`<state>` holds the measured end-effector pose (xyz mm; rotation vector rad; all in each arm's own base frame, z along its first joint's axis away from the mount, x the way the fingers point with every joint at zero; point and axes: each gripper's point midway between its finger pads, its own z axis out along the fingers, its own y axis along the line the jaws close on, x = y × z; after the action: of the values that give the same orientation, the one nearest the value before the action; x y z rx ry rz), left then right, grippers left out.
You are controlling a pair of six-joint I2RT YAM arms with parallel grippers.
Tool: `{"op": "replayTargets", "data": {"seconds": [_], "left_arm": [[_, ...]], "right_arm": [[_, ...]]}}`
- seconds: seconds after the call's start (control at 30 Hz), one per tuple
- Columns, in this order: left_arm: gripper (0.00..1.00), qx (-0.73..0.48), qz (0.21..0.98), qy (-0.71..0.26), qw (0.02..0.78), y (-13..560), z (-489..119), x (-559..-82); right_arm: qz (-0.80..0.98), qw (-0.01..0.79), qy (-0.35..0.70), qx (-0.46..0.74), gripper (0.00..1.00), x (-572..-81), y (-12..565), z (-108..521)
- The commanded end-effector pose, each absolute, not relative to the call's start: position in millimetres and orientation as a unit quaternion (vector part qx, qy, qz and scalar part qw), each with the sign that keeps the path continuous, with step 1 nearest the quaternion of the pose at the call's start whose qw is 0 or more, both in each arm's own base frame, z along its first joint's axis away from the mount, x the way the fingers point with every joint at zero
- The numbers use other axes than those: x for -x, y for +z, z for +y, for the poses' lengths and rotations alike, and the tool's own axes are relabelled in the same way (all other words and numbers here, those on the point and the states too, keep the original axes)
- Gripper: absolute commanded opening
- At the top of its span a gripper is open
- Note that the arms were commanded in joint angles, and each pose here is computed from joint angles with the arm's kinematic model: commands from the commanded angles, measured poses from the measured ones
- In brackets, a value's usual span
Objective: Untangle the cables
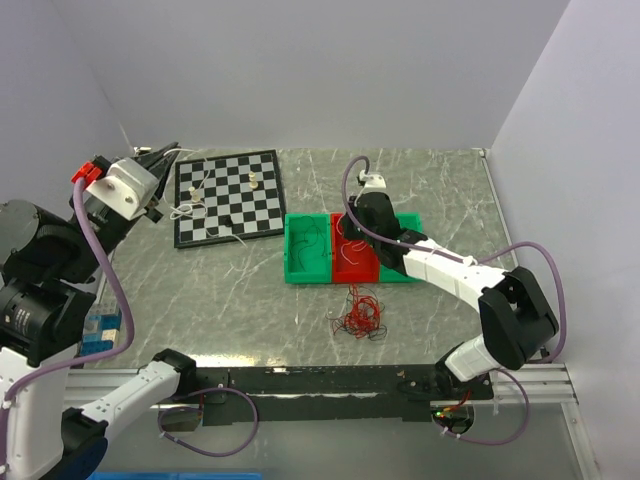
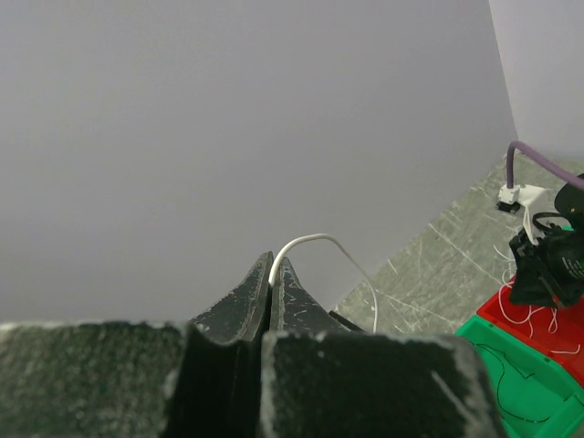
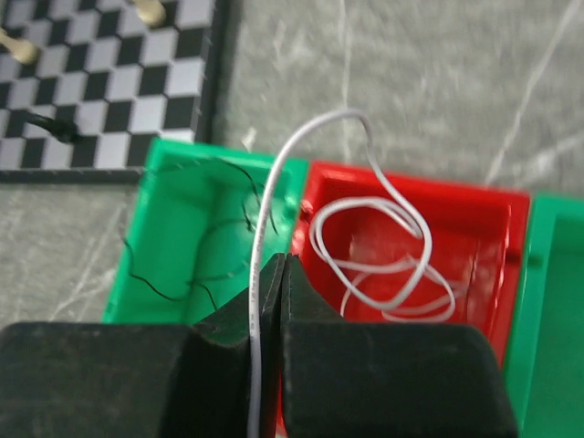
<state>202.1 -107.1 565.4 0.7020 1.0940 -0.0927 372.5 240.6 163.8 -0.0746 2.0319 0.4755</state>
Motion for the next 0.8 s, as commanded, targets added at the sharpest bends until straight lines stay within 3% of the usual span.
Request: {"op": "replayTargets", "data": {"seconds": [0.0,0.33,0.43,0.53,0.67,0.77], "left_arm": [[0.01,-0.324,0.496,-0.057,0.804,576.2,-111.3,-200.0],[0.01,-0.324,0.496,-0.06,0.803,577.9,-111.7,-199.0],[0.01,-0.326,0.496,-0.059,0.802,577.2,-112.0,-198.9],[0.01,-0.327,0.496,-0.06,0.802,577.2,-112.7,-199.3],[0.01,-0.328,0.498,-0.069,0.8,575.0,-117.2,-204.3],[0.01,-0.329,0.5,-0.079,0.797,572.4,-122.0,-208.8]], "right_arm": [[0.866,0.467,0.179,-0.023,0.0,-367.2,142.1,228.2],[0.924,0.346,0.153,-0.064,0.0,-366.3,90.8,229.7],[0.929,0.322,0.168,-0.071,0.09,-365.4,83.8,231.1],[0.93,0.31,0.184,-0.075,0.21,-362.4,89.2,231.6],[0.92,0.316,0.224,-0.06,0.53,-353.0,113.1,238.9],[0.915,0.324,0.236,-0.052,0.67,-347.2,130.9,238.6]]}}
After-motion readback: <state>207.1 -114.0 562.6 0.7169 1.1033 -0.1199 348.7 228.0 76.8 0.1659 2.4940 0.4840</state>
